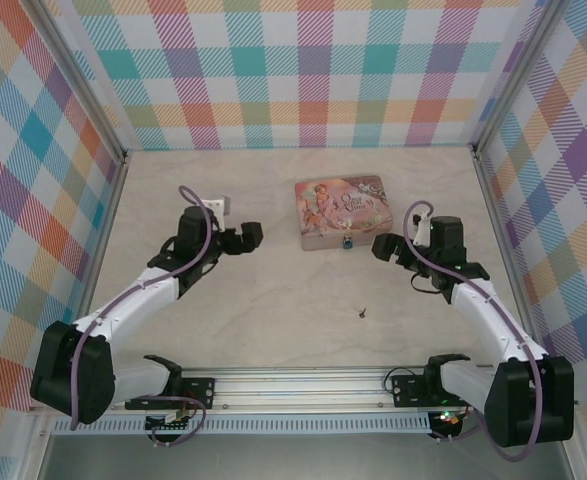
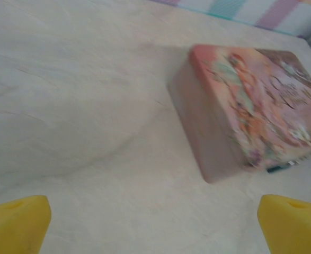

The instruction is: Unlock the padlock with the key

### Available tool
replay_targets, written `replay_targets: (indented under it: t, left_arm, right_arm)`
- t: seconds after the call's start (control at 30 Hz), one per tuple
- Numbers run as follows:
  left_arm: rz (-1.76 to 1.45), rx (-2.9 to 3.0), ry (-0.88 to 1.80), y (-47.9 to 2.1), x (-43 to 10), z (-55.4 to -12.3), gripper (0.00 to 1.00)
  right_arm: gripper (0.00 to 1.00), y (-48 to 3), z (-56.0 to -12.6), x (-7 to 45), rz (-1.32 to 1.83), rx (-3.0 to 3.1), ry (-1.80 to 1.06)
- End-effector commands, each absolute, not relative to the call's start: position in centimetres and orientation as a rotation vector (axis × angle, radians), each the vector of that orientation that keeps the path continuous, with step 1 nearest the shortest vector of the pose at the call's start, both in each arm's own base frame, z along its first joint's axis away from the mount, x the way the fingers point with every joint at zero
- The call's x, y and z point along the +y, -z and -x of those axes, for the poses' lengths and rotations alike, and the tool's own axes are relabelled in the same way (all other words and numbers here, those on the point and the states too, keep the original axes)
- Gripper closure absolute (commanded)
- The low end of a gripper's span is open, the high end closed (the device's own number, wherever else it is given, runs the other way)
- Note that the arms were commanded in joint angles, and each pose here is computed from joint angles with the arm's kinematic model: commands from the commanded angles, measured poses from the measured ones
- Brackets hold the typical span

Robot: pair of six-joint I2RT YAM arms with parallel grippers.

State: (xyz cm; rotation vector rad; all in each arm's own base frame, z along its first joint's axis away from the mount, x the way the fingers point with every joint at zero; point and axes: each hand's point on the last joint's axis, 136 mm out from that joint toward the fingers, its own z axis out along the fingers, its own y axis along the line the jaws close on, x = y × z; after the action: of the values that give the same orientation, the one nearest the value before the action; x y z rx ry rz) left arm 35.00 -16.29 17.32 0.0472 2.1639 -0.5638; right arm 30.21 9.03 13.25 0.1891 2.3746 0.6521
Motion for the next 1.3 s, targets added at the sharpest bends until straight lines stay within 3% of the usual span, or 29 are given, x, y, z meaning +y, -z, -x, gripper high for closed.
replay_targets:
  t: [0.0,0.37,0.57,0.97,1.27]
  left_arm:
    - [-0.073,2.158,0.672,-17.4,-19.2,-34.2,0.00]
    - [-0.110,2.170,0.762,-16.3,-23.9,-34.3,0.00]
    - [-0.109,2.165,0.716,-16.8,-23.2,-34.1,0.00]
    - [-0.097,2.140,0.630,-18.1,-21.1,-32.9,0.00]
    - [-0.086,2.139,0.558,-18.1,-19.6,-32.3,0.00]
  right_arm:
    - [0.00,-11.8,-28.3,8.5,-0.253,2.478,-0.621]
    - [0.00,-12.5,-32.0,8.7,-0.184,2.460,-0.579]
    - [0.00,-12.6,-36.1,8.4,-0.048,2.469,-0.469]
    - [0.00,-10.9,-42.4,10.0,0.045,2.470,-0.508]
    - [0.00,-11.3,-42.2,14.3,0.187,2.446,-0.717]
